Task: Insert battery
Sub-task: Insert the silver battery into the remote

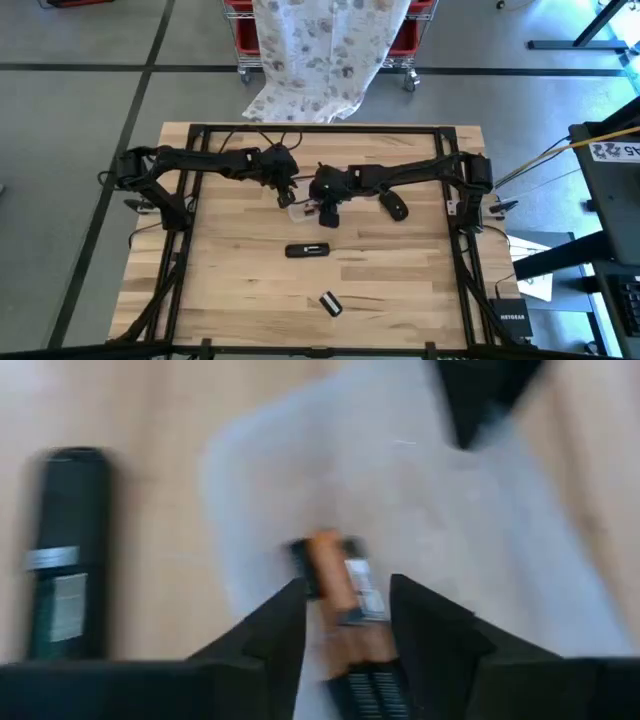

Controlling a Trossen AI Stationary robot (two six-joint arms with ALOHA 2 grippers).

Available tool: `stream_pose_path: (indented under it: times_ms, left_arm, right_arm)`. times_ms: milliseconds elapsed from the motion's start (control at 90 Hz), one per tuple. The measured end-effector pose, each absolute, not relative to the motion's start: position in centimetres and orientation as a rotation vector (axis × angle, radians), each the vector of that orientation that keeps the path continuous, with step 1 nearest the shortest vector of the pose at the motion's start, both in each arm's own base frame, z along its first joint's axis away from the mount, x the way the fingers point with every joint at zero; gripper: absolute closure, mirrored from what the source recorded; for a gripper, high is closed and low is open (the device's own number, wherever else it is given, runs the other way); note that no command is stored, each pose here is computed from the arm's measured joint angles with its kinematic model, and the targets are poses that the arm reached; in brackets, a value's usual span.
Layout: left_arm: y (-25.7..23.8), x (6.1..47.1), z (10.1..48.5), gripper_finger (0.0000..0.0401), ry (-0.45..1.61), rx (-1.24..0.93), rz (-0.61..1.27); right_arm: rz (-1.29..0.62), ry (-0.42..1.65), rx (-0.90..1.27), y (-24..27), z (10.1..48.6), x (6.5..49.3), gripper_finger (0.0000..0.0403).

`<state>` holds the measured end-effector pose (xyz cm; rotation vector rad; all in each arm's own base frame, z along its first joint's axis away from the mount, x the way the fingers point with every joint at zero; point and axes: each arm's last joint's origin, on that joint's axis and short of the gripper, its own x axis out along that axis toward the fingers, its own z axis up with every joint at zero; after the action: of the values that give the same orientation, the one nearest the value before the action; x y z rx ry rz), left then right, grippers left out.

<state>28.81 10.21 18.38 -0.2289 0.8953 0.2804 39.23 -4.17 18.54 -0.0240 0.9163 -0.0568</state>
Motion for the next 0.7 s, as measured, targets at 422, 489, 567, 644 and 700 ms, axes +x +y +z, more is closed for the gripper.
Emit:
stream_pose_path:
  times_ms: [422, 489, 567, 644, 700]
  left_arm:
    - [10.0, 28.9, 18.4, 0.0389, 0.896, -0.223, 0.265]
    - [10.0, 28.9, 18.5, 0.0389, 0.886, -0.225, 0.262]
    - [10.0, 29.0, 18.6, 0.0389, 0.869, -0.236, 0.25]
    - [9.9, 29.1, 18.7, 0.0389, 0.854, -0.243, 0.234]
    - [9.9, 29.2, 18.8, 0.0389, 0.841, -0.253, 0.215]
  right_arm:
    - [-0.013, 0.957, -0.114, -4.7, 16.2, 39.8, 0.0262]
    - [-0.025, 0.97, -0.12, -4.8, 15.7, 39.9, 0.0263]
    - [-0.022, 0.982, -0.124, -4.8, 15.1, 40.0, 0.0266]
    - [-0.014, 0.999, -0.132, -4.8, 14.4, 40.1, 0.0272]
    - [-0.008, 1.004, -0.141, -4.8, 14.2, 40.2, 0.0278]
